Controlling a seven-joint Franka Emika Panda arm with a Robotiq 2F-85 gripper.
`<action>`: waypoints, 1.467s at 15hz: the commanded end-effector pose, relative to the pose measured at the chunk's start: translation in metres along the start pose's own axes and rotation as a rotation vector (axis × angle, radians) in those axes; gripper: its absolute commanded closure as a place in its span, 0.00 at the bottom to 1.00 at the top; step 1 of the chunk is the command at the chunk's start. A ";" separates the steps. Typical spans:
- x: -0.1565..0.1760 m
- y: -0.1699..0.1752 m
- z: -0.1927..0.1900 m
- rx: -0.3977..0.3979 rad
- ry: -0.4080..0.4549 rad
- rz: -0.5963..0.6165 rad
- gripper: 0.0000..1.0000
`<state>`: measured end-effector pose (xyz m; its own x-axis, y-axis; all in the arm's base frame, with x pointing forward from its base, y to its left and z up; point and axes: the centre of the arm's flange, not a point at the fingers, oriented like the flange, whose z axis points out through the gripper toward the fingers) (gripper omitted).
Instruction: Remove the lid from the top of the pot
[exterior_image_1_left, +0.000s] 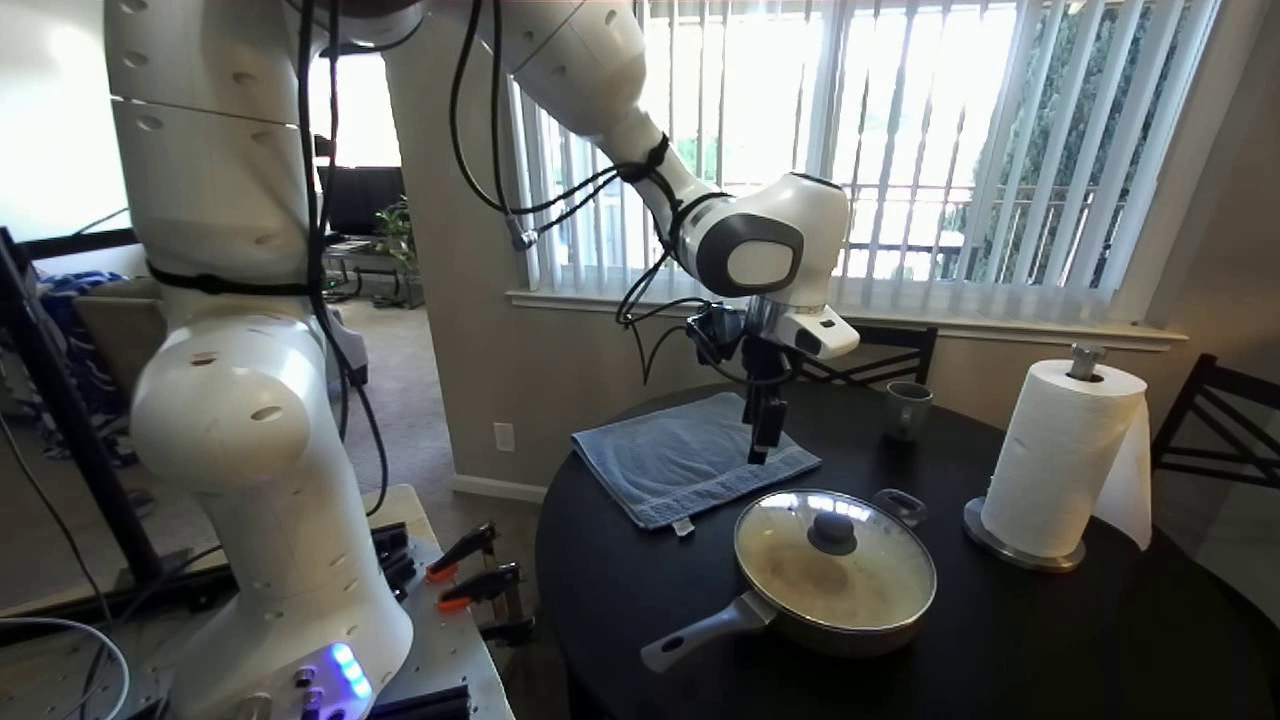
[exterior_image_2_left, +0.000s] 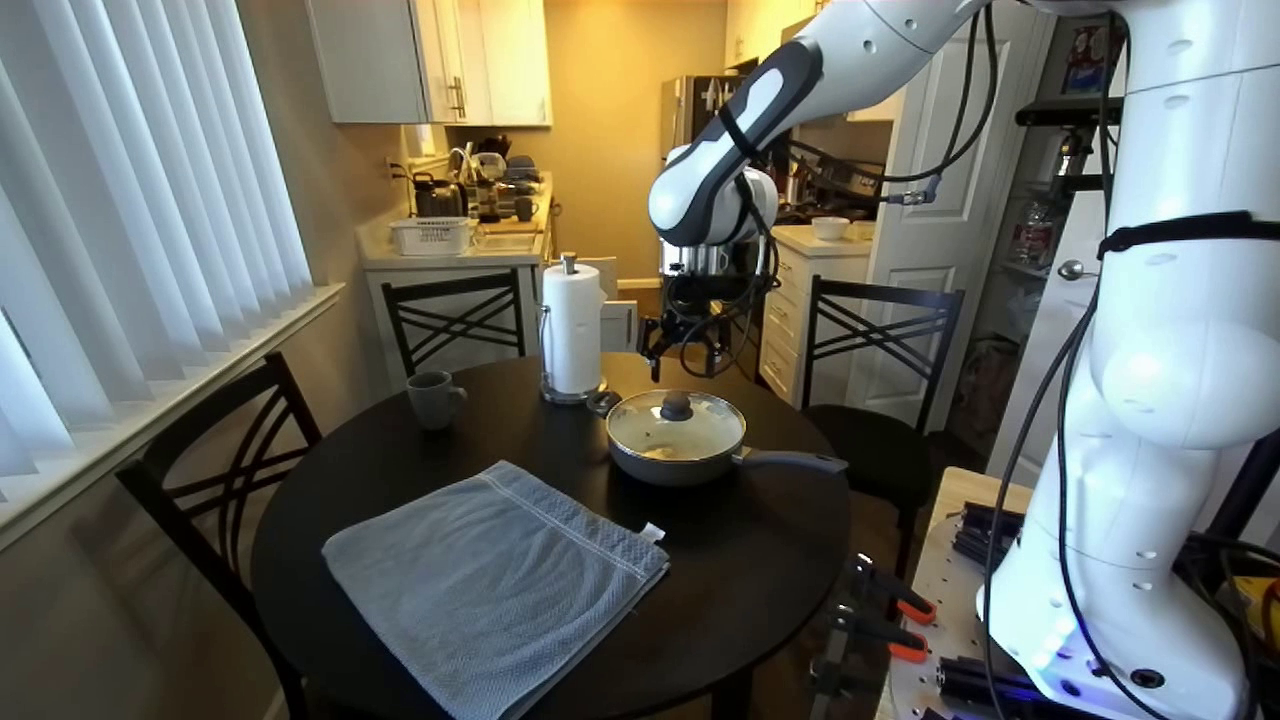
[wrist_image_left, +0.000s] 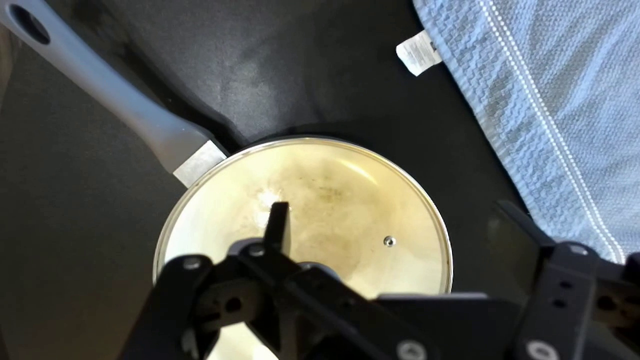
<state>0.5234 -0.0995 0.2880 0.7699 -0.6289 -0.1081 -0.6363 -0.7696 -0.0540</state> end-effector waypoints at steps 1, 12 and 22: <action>0.020 0.005 0.006 -0.003 -0.016 0.037 0.00; 0.104 0.019 0.063 -0.060 -0.128 0.146 0.00; 0.129 0.049 0.097 0.032 -0.158 0.305 0.00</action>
<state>0.5820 -0.2104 0.1797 0.5568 -0.7823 -0.2792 -0.8156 -0.5785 -0.0057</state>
